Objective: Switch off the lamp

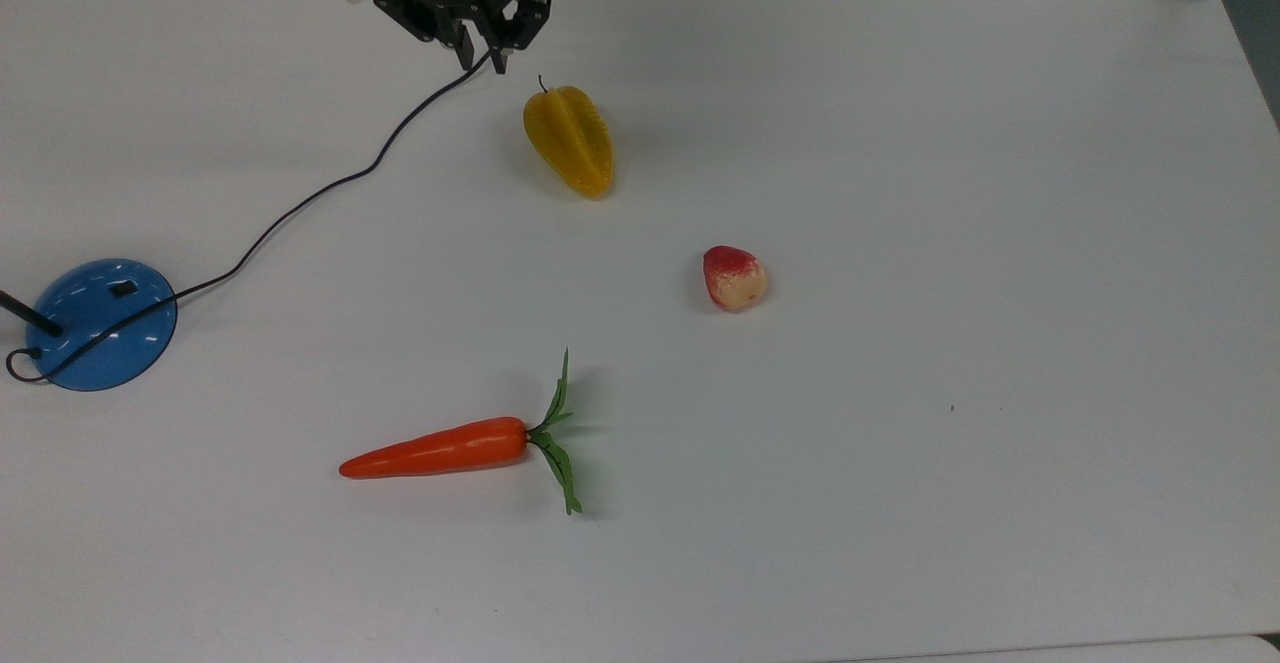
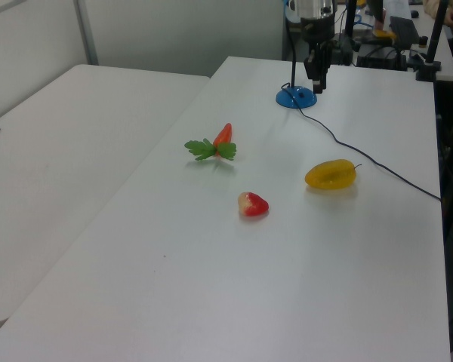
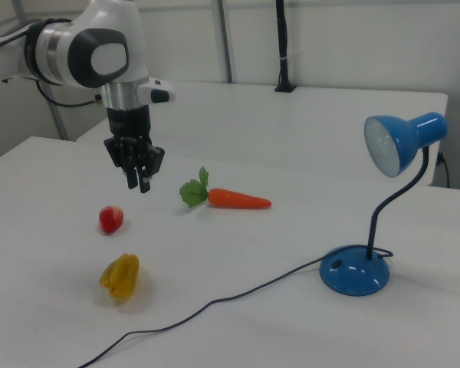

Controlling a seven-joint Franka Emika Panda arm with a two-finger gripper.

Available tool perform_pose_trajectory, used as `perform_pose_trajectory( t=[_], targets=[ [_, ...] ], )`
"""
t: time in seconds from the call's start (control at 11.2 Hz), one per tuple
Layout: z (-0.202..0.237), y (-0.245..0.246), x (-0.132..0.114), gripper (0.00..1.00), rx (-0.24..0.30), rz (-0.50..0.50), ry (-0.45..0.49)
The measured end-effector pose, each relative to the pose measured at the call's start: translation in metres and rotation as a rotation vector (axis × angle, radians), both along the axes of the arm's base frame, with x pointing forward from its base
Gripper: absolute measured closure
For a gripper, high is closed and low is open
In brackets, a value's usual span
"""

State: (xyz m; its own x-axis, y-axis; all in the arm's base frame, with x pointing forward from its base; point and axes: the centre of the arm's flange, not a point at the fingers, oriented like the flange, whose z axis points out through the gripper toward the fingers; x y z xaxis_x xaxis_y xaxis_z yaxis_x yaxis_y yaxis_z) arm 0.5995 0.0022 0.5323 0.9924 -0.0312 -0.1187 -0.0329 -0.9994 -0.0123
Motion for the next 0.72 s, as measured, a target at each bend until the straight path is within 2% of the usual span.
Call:
perform_pose_trajectory(
  t=[0.36, 0.45, 0.72],
  targets=[
    [0.038, -0.015, -0.023, 0.09, 0.003, 0.065, -0.009],
    [0.042, -0.014, -0.024, 0.00, 0.002, 0.068, -0.018],
    [0.053, -0.016, -0.023, 0.00, 0.001, 0.065, -0.039]
  ],
)
